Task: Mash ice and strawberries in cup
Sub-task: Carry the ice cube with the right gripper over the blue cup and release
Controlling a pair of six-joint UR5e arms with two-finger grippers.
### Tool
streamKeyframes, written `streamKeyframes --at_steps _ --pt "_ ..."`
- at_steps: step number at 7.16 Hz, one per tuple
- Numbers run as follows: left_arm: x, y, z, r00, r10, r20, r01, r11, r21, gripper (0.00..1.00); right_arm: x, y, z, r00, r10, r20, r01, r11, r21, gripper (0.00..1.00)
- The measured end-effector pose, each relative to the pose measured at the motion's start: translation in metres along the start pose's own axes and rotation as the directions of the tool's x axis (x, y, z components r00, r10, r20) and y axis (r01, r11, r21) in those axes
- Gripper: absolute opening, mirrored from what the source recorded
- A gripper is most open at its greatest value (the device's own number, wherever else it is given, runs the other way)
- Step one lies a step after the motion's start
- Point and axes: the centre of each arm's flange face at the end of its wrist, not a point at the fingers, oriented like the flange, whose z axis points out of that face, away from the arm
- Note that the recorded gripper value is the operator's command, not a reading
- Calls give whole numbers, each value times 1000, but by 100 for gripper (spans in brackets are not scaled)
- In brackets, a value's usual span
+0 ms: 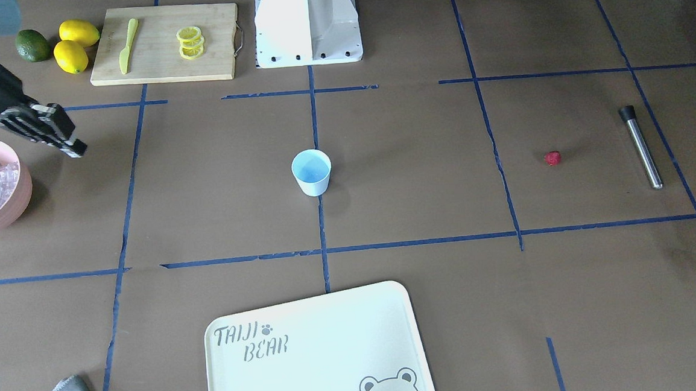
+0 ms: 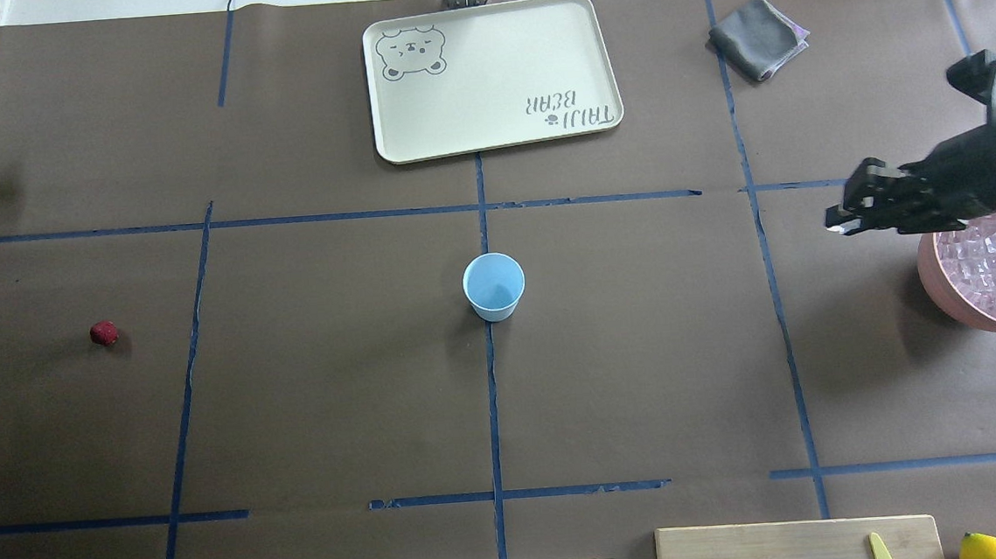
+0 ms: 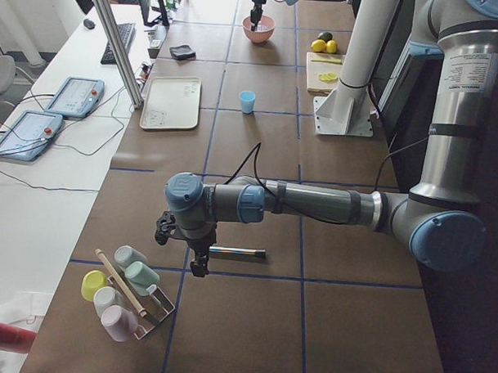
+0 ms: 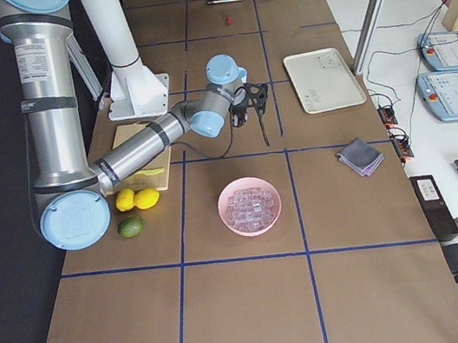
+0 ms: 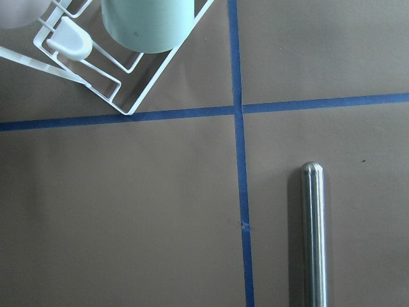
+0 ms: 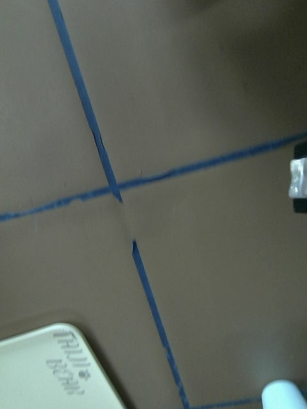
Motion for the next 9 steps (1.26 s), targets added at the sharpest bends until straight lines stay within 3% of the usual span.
streamKeyframes --at_steps 1,2,4,6,7,8,9 --pt "1 0 -1 1000 4 -1 -4 1000 4 100 -60 24 30 998 58 33 -57 998 -23 1" --pt "2 0 -2 1000 7 -2 -7 1000 7 100 -124 48 68 993 113 34 -112 993 -21 1" --pt "2 0 -2 1000 7 -2 -7 1000 7 100 -231 83 138 980 198 1 -197 980 29 2" --pt "1 0 -1 1000 5 -3 -5 1000 4 100 -259 102 174 976 218 -20 -216 974 73 3" --pt "1 0 -1 1000 5 -3 -5 1000 5 100 -261 106 186 975 219 -32 -215 972 89 36" --pt "2 0 -2 1000 6 -3 -6 1000 6 100 -259 108 198 975 219 -50 -213 972 97 99" --pt "3 0 -3 1000 8 -2 -8 1000 8 100 -256 111 208 974 216 -67 -209 973 98 100"
